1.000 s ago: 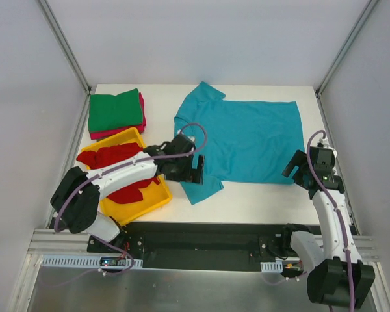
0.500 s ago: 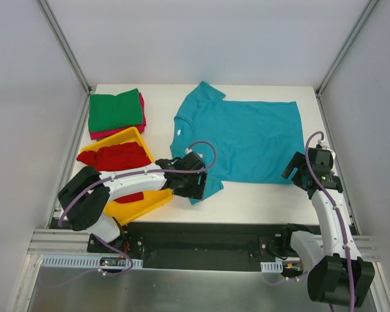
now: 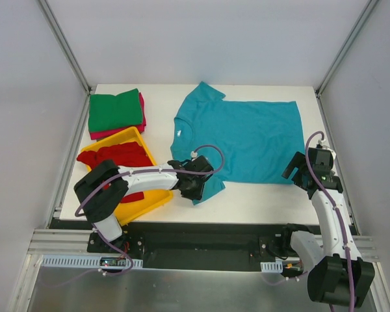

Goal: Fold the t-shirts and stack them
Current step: Grap the side of the flattened tshirt closest away from the robot with both arms

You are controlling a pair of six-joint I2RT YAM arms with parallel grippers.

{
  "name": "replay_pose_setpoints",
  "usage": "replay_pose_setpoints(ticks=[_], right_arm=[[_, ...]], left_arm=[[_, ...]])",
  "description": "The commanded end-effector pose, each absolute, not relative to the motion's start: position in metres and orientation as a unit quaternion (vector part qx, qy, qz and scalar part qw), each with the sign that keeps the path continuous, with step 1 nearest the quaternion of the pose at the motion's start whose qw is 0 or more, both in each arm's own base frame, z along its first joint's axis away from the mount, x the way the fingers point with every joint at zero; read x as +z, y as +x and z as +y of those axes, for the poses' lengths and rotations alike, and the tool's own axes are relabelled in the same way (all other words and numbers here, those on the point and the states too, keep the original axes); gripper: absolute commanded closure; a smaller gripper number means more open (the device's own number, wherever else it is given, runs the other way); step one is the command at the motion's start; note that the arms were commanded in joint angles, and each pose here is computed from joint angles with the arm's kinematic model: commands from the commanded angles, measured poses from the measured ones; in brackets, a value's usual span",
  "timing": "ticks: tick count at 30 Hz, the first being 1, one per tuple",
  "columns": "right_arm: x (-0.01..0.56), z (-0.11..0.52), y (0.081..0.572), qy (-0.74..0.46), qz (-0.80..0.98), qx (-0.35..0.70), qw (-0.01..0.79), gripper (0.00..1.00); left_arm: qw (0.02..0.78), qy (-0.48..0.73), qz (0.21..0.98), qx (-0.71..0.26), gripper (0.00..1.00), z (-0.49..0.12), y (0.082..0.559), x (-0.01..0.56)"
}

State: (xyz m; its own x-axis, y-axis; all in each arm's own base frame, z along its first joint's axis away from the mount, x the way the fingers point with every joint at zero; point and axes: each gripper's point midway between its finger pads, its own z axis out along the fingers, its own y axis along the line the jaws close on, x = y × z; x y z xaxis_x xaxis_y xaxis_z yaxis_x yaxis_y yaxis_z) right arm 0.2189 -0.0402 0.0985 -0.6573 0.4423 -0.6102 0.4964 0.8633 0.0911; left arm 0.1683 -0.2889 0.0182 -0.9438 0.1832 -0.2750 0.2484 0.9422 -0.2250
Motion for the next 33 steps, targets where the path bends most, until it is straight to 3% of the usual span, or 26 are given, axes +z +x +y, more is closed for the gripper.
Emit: replay_pose_setpoints(ticks=[1,4,11,17,24,27,31,33], right_arm=[[0.102,-0.048,0.219,0.271,0.900,-0.056,0.337,0.04],[0.103,-0.052,0.216,0.285,0.894,-0.065,0.340,0.04],[0.097,-0.077,0.189,0.368,0.866,-0.111,0.318,0.04],[0.075,-0.067,0.195,0.420,0.866,-0.002,0.272,0.04],[0.071,-0.074,0.217,0.421,0.861,0.018,0.286,0.01],[0.062,-0.078,0.219,0.420,0.865,0.012,0.273,0.08],[0.047,-0.073,0.227,0.413,0.876,0.031,0.249,0.27],[0.040,-0.072,0.228,0.416,0.876,0.035,0.239,0.31]], left_arm=[[0.136,0.100,0.982,-0.085,0.76,-0.284,0.166,0.011],[0.146,0.073,0.986,-0.043,1.00,-0.271,0.170,0.008],[0.176,0.069,0.981,-0.043,1.00,-0.258,0.172,0.023],[0.204,0.080,0.975,-0.042,1.00,-0.247,0.175,0.033],[0.190,0.094,0.972,-0.100,1.00,-0.265,0.166,0.034],[0.195,0.097,0.970,-0.111,1.00,-0.270,0.168,0.038],[0.197,0.099,0.969,-0.114,1.00,-0.270,0.168,0.037],[0.196,0.099,0.969,-0.115,1.00,-0.271,0.168,0.037]])
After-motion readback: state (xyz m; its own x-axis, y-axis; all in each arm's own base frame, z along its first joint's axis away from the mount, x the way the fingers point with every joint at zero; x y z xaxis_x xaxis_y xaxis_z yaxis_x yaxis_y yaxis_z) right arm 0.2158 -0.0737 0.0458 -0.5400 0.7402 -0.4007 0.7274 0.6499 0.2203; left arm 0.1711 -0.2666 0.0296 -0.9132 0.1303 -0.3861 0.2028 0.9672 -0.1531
